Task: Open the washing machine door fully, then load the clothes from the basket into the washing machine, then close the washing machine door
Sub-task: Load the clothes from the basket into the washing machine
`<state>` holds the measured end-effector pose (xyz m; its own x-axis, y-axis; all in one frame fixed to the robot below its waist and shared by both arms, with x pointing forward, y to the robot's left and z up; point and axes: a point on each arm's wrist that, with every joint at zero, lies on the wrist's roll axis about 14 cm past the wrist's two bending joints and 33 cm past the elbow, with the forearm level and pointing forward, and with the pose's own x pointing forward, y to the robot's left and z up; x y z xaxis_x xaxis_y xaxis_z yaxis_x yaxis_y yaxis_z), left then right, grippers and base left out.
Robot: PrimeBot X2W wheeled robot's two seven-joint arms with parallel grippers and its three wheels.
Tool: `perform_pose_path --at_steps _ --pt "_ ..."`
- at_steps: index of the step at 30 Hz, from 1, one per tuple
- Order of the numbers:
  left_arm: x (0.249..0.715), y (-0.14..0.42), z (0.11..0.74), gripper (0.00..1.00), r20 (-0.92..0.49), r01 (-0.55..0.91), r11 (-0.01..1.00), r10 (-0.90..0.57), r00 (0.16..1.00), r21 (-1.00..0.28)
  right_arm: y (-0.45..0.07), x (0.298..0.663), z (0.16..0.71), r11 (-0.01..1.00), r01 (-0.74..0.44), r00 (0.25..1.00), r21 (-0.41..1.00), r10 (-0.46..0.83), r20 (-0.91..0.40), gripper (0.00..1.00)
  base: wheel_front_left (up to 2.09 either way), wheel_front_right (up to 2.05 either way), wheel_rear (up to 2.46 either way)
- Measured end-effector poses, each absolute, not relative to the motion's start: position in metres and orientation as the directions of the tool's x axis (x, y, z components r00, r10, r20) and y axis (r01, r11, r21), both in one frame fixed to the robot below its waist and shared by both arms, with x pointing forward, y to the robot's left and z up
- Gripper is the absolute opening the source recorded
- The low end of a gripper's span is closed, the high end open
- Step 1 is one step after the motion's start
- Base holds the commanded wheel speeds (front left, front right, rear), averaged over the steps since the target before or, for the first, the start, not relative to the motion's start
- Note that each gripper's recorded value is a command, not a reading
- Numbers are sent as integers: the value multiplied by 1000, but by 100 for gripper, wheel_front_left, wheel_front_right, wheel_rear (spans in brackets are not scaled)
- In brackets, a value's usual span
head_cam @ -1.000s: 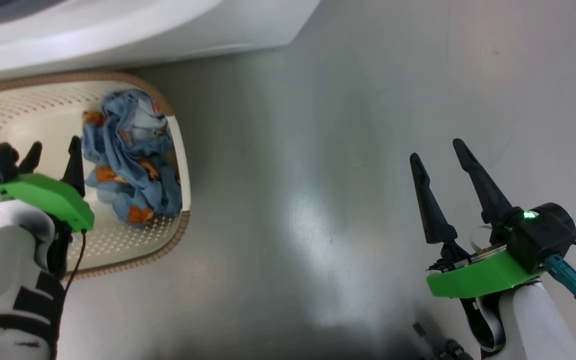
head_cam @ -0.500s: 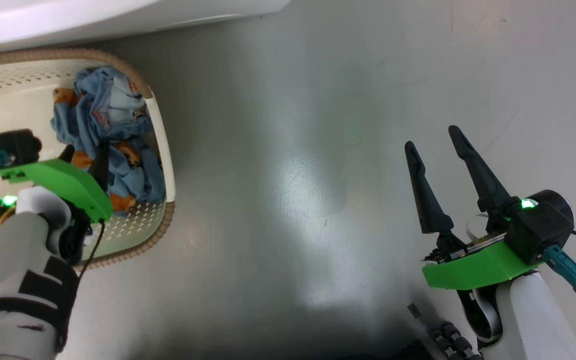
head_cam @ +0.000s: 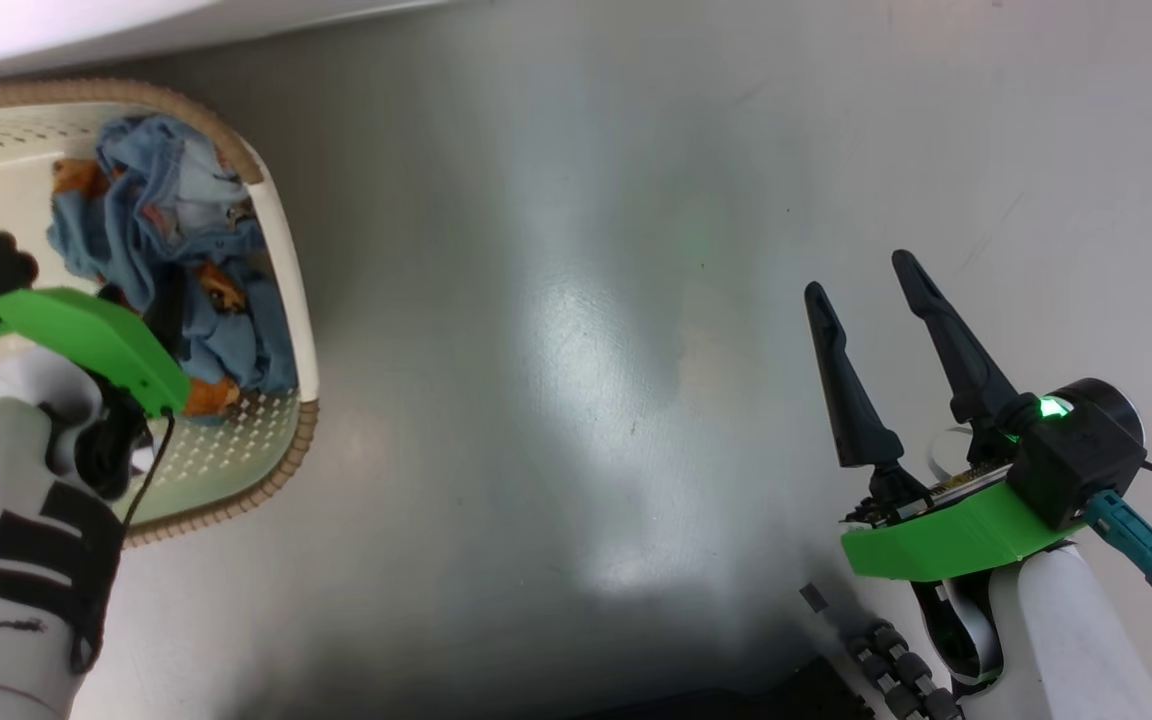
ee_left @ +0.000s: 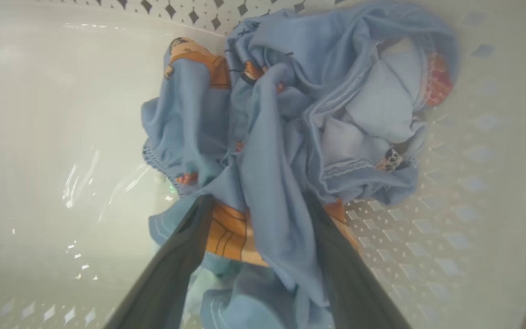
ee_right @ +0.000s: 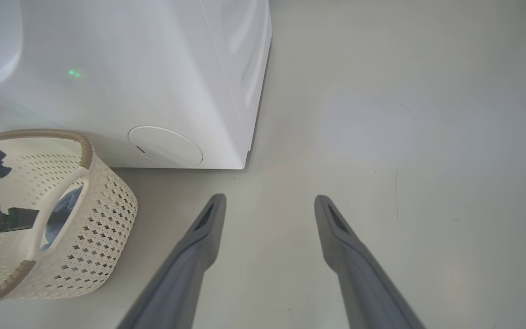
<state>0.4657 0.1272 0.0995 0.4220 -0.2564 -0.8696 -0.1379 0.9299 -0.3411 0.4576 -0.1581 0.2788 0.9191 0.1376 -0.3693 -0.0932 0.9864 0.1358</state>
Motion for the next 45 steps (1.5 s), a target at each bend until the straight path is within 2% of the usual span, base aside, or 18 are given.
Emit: perform_pose_path --at_steps 5,12,13,16,17,25,32,45 --pt "473 121 93 100 -864 -155 919 -269 425 -362 -162 455 272 986 -73 915 147 125 -384 100 0 0 0" --pt "464 124 83 100 -886 -207 913 -252 388 -350 -167 453 271 988 -61 913 139 112 -392 100 0 0 0" --pt "464 124 83 92 -887 -210 913 -251 388 -350 -167 453 272 988 -61 914 139 112 -391 100 0 0 0" --pt "468 125 86 13 -880 -237 902 -246 407 -362 -167 454 273 988 -62 916 140 112 -386 100 0 0 0" --pt "469 125 88 0 -877 -238 900 -246 413 -365 -167 454 274 988 -63 917 140 113 -383 100 0 0 0" --pt "487 123 113 0 -824 -231 884 -244 512 -406 -169 461 291 989 -61 933 133 104 -345 100 0 0 0" --pt "481 126 141 0 -770 -211 878 -234 594 -429 -167 466 310 989 -72 947 130 109 -302 100 0 0 0" --pt "490 156 217 0 -619 -165 875 -177 765 -455 -152 472 352 983 -120 965 139 148 -216 100 0 0 0"
